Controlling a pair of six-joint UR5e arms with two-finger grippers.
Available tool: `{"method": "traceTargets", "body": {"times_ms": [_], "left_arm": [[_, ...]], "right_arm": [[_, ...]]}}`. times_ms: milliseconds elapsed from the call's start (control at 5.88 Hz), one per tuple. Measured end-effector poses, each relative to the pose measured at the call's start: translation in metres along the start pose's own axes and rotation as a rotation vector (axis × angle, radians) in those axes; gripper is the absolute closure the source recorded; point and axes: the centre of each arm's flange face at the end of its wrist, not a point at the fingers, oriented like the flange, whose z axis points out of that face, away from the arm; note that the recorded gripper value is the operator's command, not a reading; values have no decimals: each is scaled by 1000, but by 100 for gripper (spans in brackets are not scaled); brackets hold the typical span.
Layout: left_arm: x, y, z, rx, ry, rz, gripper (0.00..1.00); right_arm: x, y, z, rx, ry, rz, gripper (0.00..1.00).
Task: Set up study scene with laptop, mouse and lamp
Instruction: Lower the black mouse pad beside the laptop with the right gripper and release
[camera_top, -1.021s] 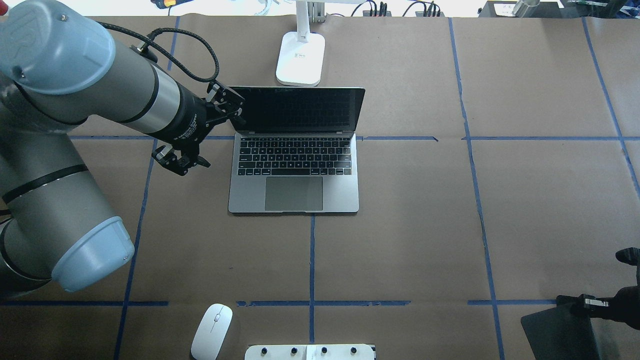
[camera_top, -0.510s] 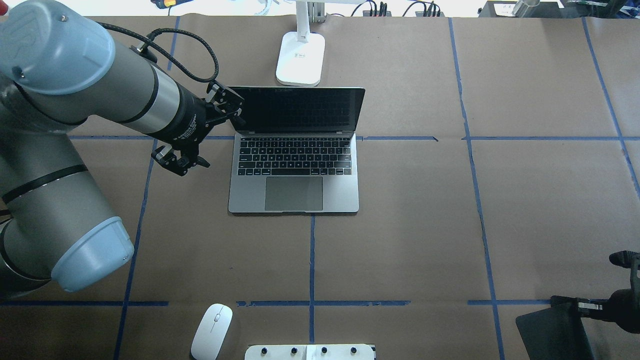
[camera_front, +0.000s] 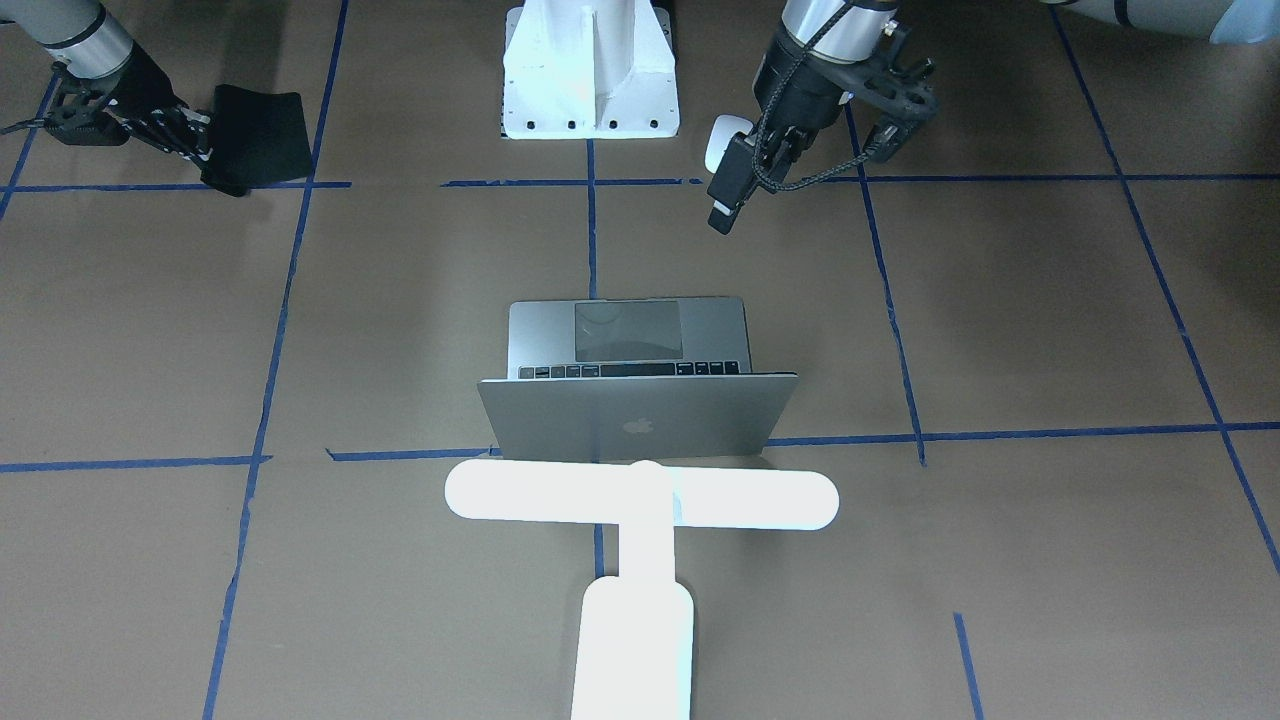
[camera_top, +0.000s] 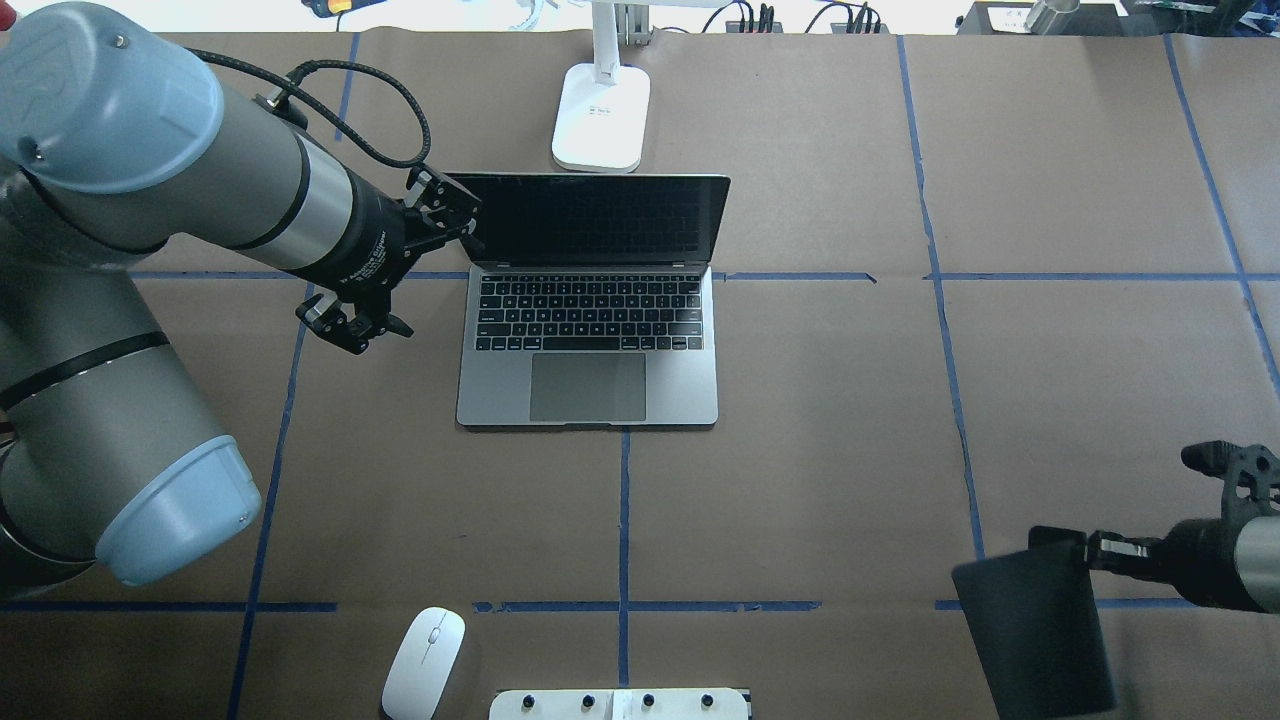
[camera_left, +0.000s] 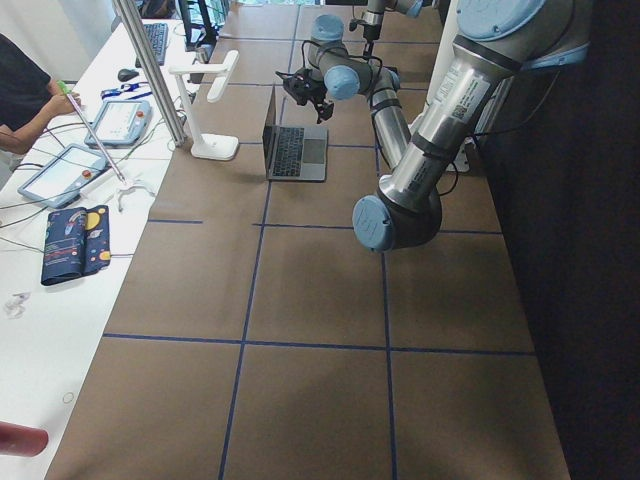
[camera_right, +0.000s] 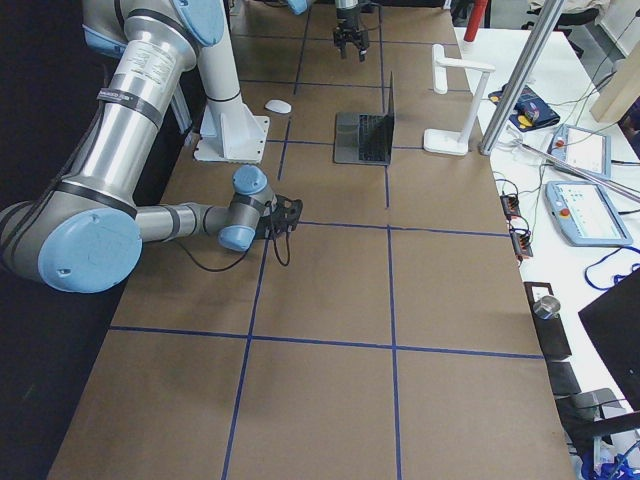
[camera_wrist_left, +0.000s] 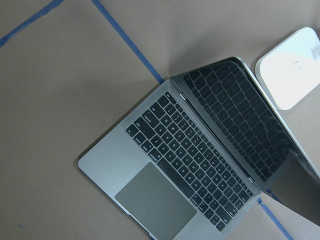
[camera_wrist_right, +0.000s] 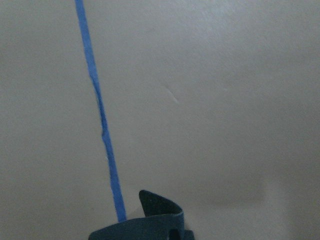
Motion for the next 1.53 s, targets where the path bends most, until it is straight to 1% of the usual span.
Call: {"method": "traceTargets", "body": {"times_ms": [170, 340, 510, 680, 851, 1021, 1191, 1361, 1531], "left_arm": [[-7, -3, -1, 2, -5, -2, 0], [-12, -5, 1, 6, -10, -4, 0], [-15, -7, 1, 9, -13, -4, 0], [-19, -7, 2, 9, -17, -3, 0], [-26, -6, 4, 8, -26, 1, 0], [-31, -3, 7, 5, -34, 6, 0], [-33, -1, 9, 3, -38, 9, 0], [-34, -1, 10, 2, -40, 10, 0], [-36, 1, 12, 1, -46, 11, 0]], "right_arm": [[-38, -32, 16, 44, -14, 32, 100], [-93, -79, 35, 74, -12, 45, 100], [-137, -125, 51, 93, 1, 43, 100], [-169, -167, 70, 113, 13, 50, 100], [-198, -205, 88, 128, 16, 63, 100], [-220, -230, 98, 141, 16, 73, 100], [-229, -240, 99, 149, 14, 75, 83], [-235, -243, 99, 151, 9, 73, 1], [-239, -244, 98, 153, 4, 70, 0]]}}
